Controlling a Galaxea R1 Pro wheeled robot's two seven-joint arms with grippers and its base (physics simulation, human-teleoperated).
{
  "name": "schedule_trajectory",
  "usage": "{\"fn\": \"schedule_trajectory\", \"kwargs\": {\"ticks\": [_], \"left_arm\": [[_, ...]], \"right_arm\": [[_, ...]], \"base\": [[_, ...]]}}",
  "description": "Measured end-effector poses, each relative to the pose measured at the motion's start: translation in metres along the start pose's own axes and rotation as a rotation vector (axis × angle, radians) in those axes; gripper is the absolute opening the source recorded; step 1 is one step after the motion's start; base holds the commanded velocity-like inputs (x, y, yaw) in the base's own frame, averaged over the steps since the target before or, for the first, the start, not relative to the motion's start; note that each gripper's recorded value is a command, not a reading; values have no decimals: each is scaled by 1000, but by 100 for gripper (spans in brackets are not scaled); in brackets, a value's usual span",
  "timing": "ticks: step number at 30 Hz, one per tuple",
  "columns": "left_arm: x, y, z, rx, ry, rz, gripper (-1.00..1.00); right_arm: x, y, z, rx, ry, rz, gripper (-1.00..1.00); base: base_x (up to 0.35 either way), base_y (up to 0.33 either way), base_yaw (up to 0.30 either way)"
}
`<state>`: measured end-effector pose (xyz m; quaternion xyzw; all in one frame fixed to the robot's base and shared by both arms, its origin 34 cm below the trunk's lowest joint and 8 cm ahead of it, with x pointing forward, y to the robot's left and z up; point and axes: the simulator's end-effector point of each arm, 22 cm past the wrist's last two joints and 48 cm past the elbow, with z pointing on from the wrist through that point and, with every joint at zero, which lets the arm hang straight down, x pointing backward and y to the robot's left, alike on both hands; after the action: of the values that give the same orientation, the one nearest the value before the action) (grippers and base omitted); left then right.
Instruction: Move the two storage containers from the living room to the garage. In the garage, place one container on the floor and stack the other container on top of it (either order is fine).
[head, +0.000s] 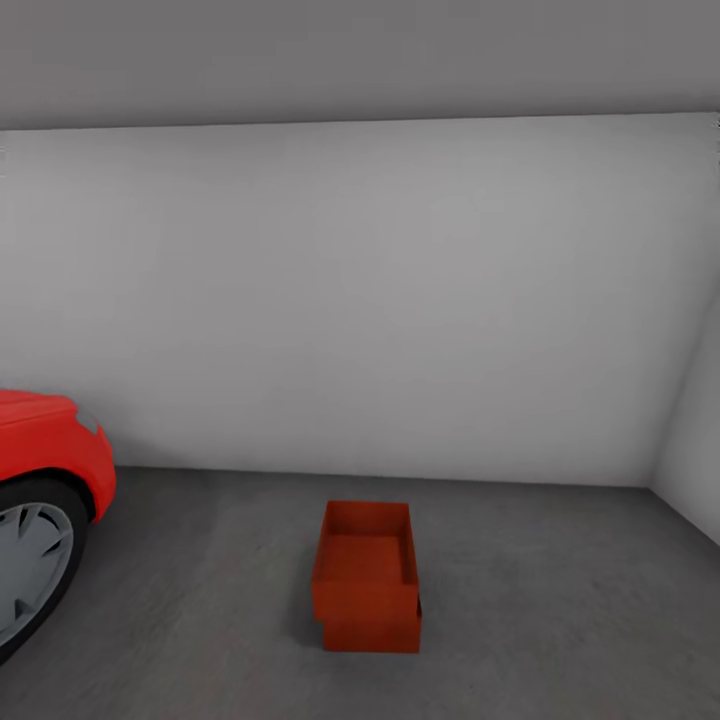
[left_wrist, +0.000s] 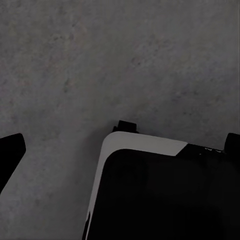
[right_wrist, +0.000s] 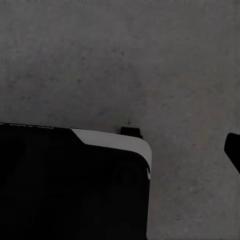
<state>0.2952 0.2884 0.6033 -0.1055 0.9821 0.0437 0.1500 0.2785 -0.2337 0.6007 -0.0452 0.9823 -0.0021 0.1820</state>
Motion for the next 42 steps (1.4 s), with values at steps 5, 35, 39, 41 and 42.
{"fn": "schedule_trajectory", "kwargs": {"ticks": [5, 35, 39, 41, 42], "left_arm": [[-3, -2, -1, 3, -10, -1, 100], [-14, -1, -1, 5, -37, 6, 100], [-14, 0, -1, 4, -37, 7, 100], [-15, 0, -1, 4, -38, 8, 100], [-15, 0, -1, 3, -38, 7, 100]], "right_arm": [[-3, 0, 0, 1, -8, 0, 100], [-8, 1, 0, -1, -16, -18, 100], [-8, 0, 0, 2, -19, -14, 100], [-8, 0, 0, 3, -19, -13, 100], [-8, -1, 0, 5, -16, -12, 100]], "base": [[0, 0, 0], [0, 0, 0], [0, 0, 0], [0, 0, 0], [0, 0, 0]]}}
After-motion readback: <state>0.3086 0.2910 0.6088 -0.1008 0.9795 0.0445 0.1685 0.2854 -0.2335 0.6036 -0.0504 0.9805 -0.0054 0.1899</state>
